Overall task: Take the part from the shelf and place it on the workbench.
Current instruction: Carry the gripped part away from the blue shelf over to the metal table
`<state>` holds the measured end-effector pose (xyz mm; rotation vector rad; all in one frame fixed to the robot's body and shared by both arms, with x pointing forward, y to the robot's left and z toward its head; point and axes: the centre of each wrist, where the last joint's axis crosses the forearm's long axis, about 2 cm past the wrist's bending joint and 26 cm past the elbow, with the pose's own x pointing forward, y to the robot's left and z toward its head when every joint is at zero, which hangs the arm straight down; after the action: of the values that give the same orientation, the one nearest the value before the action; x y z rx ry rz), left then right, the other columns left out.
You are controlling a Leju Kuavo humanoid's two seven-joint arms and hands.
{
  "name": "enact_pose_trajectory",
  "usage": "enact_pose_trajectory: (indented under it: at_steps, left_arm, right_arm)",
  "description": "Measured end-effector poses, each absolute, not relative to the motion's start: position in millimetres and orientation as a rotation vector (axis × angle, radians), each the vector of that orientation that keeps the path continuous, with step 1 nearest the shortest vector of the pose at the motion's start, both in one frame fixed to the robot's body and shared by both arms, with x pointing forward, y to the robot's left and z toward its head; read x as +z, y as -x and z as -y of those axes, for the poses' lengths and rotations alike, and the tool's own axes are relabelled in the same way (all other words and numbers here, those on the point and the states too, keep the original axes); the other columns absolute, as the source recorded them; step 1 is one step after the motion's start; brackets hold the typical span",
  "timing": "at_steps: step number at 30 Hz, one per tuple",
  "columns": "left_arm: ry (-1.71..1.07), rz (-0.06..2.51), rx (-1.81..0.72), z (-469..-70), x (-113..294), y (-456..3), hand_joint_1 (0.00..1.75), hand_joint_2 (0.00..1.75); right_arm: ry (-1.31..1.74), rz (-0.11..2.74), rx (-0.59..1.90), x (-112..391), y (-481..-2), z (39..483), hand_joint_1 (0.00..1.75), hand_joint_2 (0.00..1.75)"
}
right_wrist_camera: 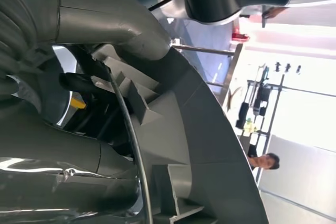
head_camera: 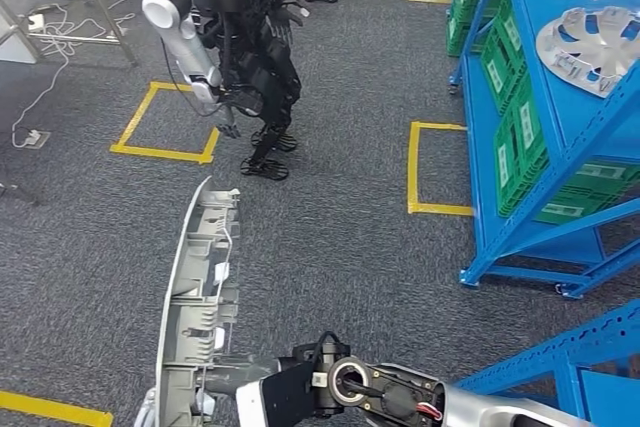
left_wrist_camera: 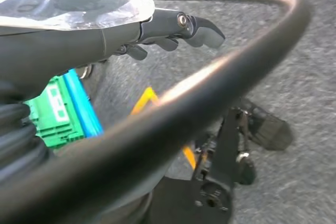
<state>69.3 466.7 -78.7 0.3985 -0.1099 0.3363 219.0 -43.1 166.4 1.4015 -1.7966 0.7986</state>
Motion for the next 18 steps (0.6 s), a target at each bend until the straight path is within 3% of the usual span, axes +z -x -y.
enact_pose_trajectory:
  at_steps: [18]
  left_arm:
    - [-0.388, 0.107, 0.27, -466.6, -78.5, -71.0, 0.0, 1.75]
  right_arm:
    - [-1.391, 1.792, 0.799, 166.0, -218.9, 43.5, 1.75, 1.75]
